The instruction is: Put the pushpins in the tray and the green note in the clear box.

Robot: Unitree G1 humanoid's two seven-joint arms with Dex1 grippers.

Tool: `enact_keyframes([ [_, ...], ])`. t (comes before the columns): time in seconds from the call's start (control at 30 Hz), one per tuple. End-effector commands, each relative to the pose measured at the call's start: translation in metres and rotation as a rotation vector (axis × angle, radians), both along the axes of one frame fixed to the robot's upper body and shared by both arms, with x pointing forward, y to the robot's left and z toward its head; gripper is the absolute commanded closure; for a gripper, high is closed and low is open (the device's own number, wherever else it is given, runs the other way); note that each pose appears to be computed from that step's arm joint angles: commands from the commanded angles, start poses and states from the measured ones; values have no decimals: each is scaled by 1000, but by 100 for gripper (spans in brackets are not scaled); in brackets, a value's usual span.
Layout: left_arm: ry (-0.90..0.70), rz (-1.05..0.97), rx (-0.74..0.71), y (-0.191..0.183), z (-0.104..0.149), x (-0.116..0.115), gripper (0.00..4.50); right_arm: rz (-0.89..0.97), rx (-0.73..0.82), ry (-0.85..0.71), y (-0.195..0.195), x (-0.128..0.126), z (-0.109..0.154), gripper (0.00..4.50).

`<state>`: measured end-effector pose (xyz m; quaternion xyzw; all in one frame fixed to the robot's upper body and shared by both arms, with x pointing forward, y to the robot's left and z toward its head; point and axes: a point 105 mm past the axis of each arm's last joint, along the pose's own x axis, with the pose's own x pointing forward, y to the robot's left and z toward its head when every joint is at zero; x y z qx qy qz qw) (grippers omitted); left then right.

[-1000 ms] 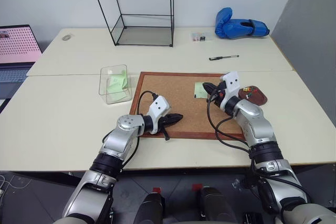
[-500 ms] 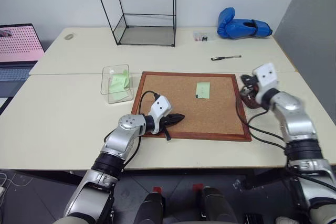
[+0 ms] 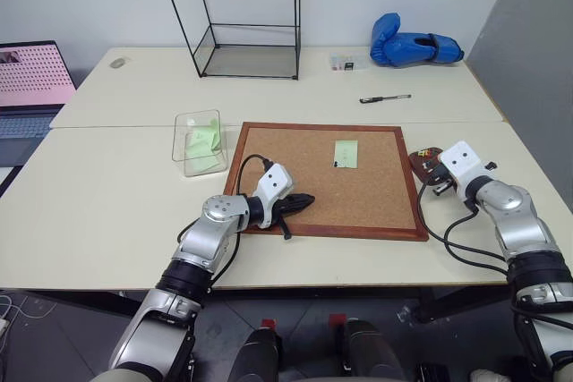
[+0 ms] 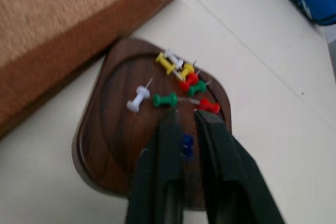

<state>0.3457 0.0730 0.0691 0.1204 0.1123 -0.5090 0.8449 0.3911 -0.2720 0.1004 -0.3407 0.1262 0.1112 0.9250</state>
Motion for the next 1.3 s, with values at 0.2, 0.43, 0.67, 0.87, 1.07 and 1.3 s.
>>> enact_keyframes([
  [0.2, 119, 63, 97, 18, -39, -6, 450, -8, 16, -58, -1, 6, 19, 200],
  [0.43, 119, 63, 95, 18, -39, -6, 450, -6, 42, -106, -4, 7, 45, 69],
  [0.67, 118, 62, 92, 18, -39, -6, 450, 6, 75, -97, -10, 3, 70, 26],
  [0.87, 107, 62, 85, 17, -36, -3, 450, 13, 111, -125, -8, 5, 90, 26],
  [1.07, 84, 90, 50, 20, -27, 3, 450, 205, 291, -97, 45, 1, 85, 26],
  [1.3, 78, 157, 15, 37, -16, 12, 450, 402, 463, -52, 126, -2, 59, 26],
])
